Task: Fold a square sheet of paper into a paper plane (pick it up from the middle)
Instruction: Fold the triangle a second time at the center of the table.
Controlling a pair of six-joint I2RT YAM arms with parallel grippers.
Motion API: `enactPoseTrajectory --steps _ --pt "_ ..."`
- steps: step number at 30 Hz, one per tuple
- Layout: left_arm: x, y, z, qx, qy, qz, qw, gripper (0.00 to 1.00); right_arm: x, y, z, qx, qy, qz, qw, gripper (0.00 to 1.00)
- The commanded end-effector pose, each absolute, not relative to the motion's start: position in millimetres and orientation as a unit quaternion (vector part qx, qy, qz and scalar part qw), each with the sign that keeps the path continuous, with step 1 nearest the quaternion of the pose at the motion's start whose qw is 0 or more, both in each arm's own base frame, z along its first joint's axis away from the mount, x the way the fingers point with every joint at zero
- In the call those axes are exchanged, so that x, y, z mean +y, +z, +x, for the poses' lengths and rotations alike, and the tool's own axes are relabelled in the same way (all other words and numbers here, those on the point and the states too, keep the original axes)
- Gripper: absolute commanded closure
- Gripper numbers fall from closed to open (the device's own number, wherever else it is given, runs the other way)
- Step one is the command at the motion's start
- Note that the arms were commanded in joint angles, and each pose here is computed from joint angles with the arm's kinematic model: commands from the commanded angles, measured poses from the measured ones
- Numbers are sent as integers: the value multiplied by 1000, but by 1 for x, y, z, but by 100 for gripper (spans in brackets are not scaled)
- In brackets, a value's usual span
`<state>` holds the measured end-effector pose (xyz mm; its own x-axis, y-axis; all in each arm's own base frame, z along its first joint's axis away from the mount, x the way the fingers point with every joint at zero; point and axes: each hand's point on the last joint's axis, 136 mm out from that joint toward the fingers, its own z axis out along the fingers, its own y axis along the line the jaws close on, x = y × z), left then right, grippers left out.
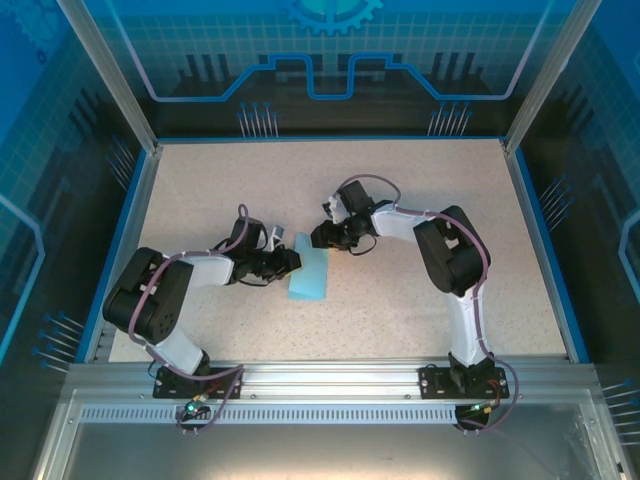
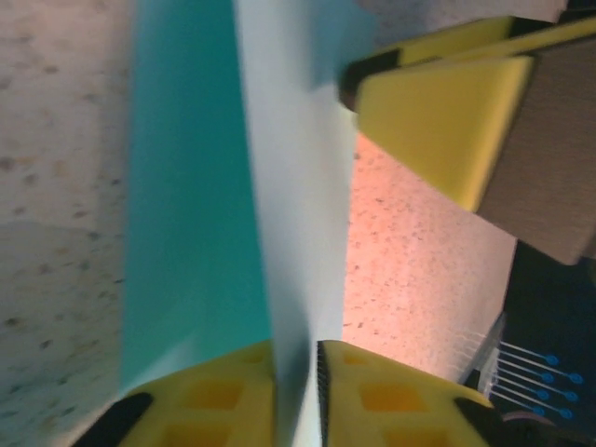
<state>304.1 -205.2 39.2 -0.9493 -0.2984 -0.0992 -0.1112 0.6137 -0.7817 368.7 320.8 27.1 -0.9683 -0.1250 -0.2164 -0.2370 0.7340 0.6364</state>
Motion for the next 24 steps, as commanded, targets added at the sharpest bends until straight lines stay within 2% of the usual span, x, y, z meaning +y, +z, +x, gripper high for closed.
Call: enactPoseTrajectory --steps 1,6,12,20,24 --pt "-197 36 302 905 -391 -133 101 90 303 50 363 933 342 -80 81 57" --pt "-193 31 299 912 -373 -139 94 95 310 70 344 930 338 -102 101 62" --pt "-192 30 298 914 -369 -143 89 94 314 49 315 944 298 -113 85 67" --pt "-194 32 297 913 -372 -144 85 89 328 16 299 950 284 -121 45 73" --pt "-196 34 294 910 -381 -144 79 80 325 4 300 956 270 -113 35 73"
